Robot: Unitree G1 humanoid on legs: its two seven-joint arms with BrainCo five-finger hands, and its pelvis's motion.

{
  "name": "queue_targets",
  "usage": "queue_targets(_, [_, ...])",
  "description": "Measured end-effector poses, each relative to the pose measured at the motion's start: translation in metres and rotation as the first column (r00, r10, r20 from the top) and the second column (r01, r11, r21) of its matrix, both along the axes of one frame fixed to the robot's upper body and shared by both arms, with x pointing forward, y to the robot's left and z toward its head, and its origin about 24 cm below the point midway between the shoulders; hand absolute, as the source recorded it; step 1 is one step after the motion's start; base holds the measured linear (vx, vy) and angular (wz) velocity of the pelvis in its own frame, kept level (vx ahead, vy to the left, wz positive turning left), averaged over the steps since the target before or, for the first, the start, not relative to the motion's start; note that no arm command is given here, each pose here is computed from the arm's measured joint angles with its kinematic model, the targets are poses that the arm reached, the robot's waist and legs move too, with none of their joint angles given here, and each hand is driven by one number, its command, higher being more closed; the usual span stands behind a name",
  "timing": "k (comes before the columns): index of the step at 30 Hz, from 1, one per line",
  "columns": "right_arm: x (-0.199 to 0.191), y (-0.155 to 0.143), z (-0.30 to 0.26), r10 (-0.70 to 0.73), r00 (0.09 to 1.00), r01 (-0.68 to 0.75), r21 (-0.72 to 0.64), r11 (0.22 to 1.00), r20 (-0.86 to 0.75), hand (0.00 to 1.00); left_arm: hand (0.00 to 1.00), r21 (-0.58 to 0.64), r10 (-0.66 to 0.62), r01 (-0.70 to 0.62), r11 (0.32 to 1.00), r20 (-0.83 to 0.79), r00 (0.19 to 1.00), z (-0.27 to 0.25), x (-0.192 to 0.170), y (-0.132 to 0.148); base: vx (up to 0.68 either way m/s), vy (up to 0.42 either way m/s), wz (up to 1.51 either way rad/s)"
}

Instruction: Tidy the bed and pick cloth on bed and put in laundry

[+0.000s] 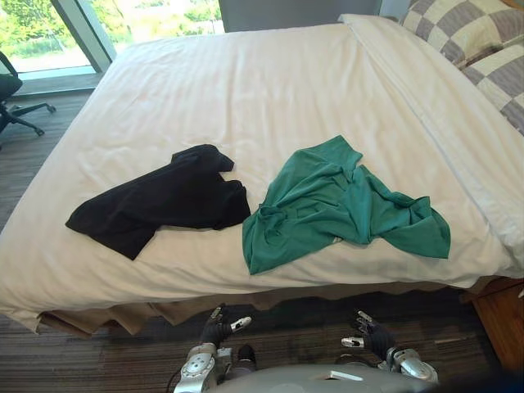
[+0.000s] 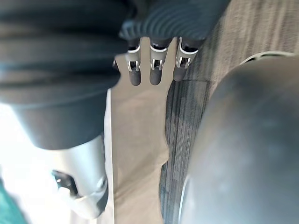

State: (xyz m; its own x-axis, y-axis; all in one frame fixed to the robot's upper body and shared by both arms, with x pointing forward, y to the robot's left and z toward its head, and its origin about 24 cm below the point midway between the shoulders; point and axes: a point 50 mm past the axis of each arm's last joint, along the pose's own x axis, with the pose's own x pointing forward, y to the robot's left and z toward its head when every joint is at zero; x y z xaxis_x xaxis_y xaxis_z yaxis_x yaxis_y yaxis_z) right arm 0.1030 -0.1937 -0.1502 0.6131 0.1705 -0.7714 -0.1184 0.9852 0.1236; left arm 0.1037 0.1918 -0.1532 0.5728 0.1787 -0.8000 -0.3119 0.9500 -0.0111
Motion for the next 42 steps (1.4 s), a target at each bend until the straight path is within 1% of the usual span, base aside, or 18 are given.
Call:
queue_targets(4, [-0.013, -0.011, -0.005, -0.244, 0.968, 0.244, -0.010, 0.970, -0.057, 0.00, 0.00, -0.026, 0.258, -0.262, 0.965, -0.108, 0.960, -0.007, -0.024, 0.012, -0.08, 0.031, 0.18])
queue_targets(7, [-0.037, -0.018, -0.010, -0.534, 0.839, 0.536, -0.011, 0.844, -0.105, 0.00, 0.00, -0.005, 0.467, -0.475, 0.880, -0.169, 0.868, -0.011, -0.045, 0.022, 0.02, 0.036, 0.19])
queue_targets(8, [-0.044, -0.021, -0.011, -0.630, 0.768, 0.633, -0.009, 0.774, -0.117, 0.00, 0.00, 0.014, 0.520, -0.527, 0.850, -0.192, 0.833, -0.012, -0.055, 0.025, 0.06, 0.040, -0.03])
queue_targets(9, [-0.051, -0.030, -0.011, -0.766, 0.633, 0.771, 0.002, 0.637, -0.113, 0.00, 0.00, 0.033, 0.593, -0.599, 0.800, -0.201, 0.780, -0.013, -0.064, 0.030, 0.07, 0.034, -0.10])
queue_targets(10, [-0.057, -0.041, -0.009, -0.849, 0.520, 0.853, 0.008, 0.522, -0.093, 0.00, 0.00, 0.052, 0.644, -0.649, 0.759, -0.203, 0.738, -0.012, -0.071, 0.035, 0.09, 0.024, -0.15])
queue_targets(12, [-0.069, -0.075, 0.002, -0.957, 0.291, 0.956, 0.032, 0.290, 0.004, 0.00, 0.00, 0.077, 0.766, -0.767, 0.637, -0.171, 0.619, -0.008, -0.078, 0.052, 0.14, 0.003, -0.13])
queue_targets(14, [-0.070, -0.106, 0.019, -0.973, 0.186, 0.978, 0.069, 0.197, 0.135, 0.00, 0.00, 0.069, 0.821, -0.819, 0.570, -0.075, 0.566, 0.003, -0.067, 0.074, 0.09, -0.019, -0.04])
queue_targets(15, [-0.070, -0.126, 0.034, -0.961, 0.149, 0.980, 0.091, 0.174, 0.231, 0.00, 0.00, 0.047, 0.852, -0.852, 0.522, 0.011, 0.523, 0.013, -0.056, 0.093, 0.00, 0.000, 0.00])
queue_targets(16, [-0.067, -0.135, 0.043, -0.951, 0.132, 0.980, 0.110, 0.168, 0.280, 0.00, 0.00, 0.040, 0.859, -0.861, 0.506, 0.061, 0.508, 0.020, -0.050, 0.103, 0.00, 0.000, 0.00])
queue_targets(18, [-0.052, -0.172, 0.083, -0.874, 0.079, 0.965, 0.184, 0.188, 0.479, 0.00, 0.00, -0.005, 0.844, -0.875, 0.485, 0.265, 0.466, 0.054, -0.024, 0.144, 0.00, -0.007, -0.04])
queue_targets(20, [-0.047, -0.195, 0.112, -0.793, 0.045, 0.956, 0.203, 0.210, 0.607, 0.00, 0.00, -0.031, 0.787, -0.862, 0.506, 0.426, 0.447, 0.084, -0.006, 0.171, 0.03, 0.008, -0.10])
queue_targets(23, [-0.042, -0.215, 0.148, -0.662, 0.004, 0.945, 0.213, 0.248, 0.750, 0.00, 0.00, -0.034, 0.677, -0.838, 0.544, 0.608, 0.415, 0.116, 0.008, 0.191, 0.08, 0.019, 0.04])
queue_targets(26, [-0.027, -0.228, 0.170, -0.572, 0.053, 0.938, 0.156, 0.310, 0.818, 0.00, 0.00, -0.010, 0.518, -0.803, 0.597, 0.769, 0.375, 0.163, 0.026, 0.219, 0.09, 0.003, 0.16])
queue_targets(30, [0.002, -0.239, 0.209, -0.399, 0.146, 0.884, 0.062, 0.462, 0.905, 0.00, 0.00, 0.099, 0.291, -0.765, 0.637, 0.888, 0.357, 0.236, 0.042, 0.256, 0.09, -0.002, 0.14])
queue_targets(33, [0.016, -0.229, 0.225, -0.294, 0.169, 0.834, 0.023, 0.552, 0.941, 0.00, 0.00, 0.194, 0.135, -0.725, 0.661, 0.920, 0.369, 0.260, 0.043, 0.251, 0.06, 0.028, 0.00])
queue_targets(38, [0.052, -0.204, 0.233, -0.191, 0.244, 0.724, -0.047, 0.689, 0.951, 0.00, 0.00, 0.385, -0.053, -0.617, 0.687, 0.872, 0.486, 0.260, 0.055, 0.227, 0.00, 0.008, -0.15])
queue_targets(40, [0.077, -0.181, 0.236, -0.093, 0.324, 0.622, -0.138, 0.771, 0.942, 0.00, 0.00, 0.480, -0.137, -0.523, 0.704, 0.814, 0.564, 0.250, 0.069, 0.208, -0.07, -0.035, -0.39])
queue_targets(42, [0.092, -0.161, 0.234, -0.037, 0.371, 0.546, -0.185, 0.817, 0.928, 0.00, 0.00, 0.535, -0.196, -0.441, 0.720, 0.768, 0.610, 0.243, 0.080, 0.194, -0.06, -0.036, -0.40])
